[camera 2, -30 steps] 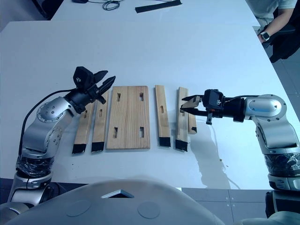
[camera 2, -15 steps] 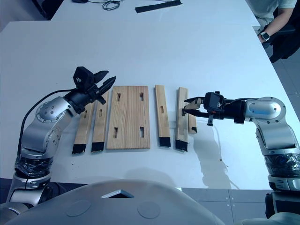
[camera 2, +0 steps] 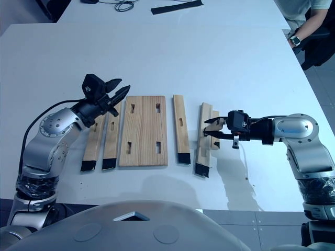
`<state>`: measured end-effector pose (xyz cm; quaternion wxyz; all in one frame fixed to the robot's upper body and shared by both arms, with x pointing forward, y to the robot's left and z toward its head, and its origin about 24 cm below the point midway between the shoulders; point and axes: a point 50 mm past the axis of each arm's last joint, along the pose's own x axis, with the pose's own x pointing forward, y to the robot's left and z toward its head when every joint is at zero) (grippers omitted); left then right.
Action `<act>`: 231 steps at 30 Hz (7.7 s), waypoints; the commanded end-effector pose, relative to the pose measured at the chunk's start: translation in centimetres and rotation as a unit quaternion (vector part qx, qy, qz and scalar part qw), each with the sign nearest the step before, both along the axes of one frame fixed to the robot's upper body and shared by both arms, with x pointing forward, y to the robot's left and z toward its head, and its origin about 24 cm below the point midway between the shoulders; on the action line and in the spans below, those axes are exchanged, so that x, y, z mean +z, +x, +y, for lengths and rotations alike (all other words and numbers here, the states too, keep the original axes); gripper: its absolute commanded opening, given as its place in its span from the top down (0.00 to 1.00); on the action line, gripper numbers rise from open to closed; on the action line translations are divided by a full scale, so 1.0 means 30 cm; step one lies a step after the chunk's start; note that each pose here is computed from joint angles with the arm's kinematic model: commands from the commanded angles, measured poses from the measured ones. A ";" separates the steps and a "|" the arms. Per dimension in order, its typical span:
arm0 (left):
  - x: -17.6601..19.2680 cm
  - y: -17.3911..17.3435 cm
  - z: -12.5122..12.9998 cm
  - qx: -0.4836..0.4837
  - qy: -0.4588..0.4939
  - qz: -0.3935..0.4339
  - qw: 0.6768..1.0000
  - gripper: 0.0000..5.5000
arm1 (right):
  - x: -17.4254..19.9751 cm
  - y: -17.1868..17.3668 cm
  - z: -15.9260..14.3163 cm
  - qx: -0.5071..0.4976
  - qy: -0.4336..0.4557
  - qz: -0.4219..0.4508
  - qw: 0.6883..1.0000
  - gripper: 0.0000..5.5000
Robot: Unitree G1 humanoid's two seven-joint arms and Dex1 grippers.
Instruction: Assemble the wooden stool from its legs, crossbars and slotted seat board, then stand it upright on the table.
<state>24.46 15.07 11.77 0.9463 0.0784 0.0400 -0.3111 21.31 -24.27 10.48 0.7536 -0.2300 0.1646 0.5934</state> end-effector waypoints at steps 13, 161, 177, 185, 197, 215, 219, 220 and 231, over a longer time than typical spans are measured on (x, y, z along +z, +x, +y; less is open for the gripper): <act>-0.008 0.001 -0.021 -0.028 0.014 0.018 0.999 0.69 | -0.199 -0.002 -0.003 0.004 -0.054 0.127 0.990 0.76; -0.032 -0.007 -0.031 0.006 0.006 0.007 1.000 0.69 | -0.105 -0.150 0.039 -0.034 -0.048 0.090 0.994 0.63; -0.046 -0.046 -0.016 0.051 -0.003 0.006 0.999 0.69 | -0.066 -0.213 0.211 -0.318 0.005 0.052 0.947 0.47; -0.039 -0.037 -0.015 0.049 -0.003 0.003 0.999 0.69 | -0.072 -0.167 0.197 -0.366 0.013 0.021 0.930 0.47; -0.037 -0.033 -0.017 0.043 -0.003 0.003 0.999 0.69 | -0.224 -0.191 0.165 -0.401 -0.028 0.057 0.914 0.47; -0.031 -0.024 -0.016 0.037 0.000 0.002 0.999 0.69 | -0.254 -0.187 0.150 -0.438 -0.027 0.051 0.897 0.47; -0.032 -0.024 -0.018 0.037 0.000 0.003 0.999 0.69 | -0.243 -0.172 0.157 -0.452 -0.025 0.047 0.890 0.47; -0.033 -0.024 -0.019 0.037 0.000 0.003 0.999 0.69 | -0.240 -0.169 0.161 -0.453 -0.025 0.047 0.890 0.47; -0.026 -0.011 -0.016 0.041 -0.005 0.001 0.999 0.69 | -0.241 -0.151 0.147 -0.460 -0.043 0.039 0.886 0.71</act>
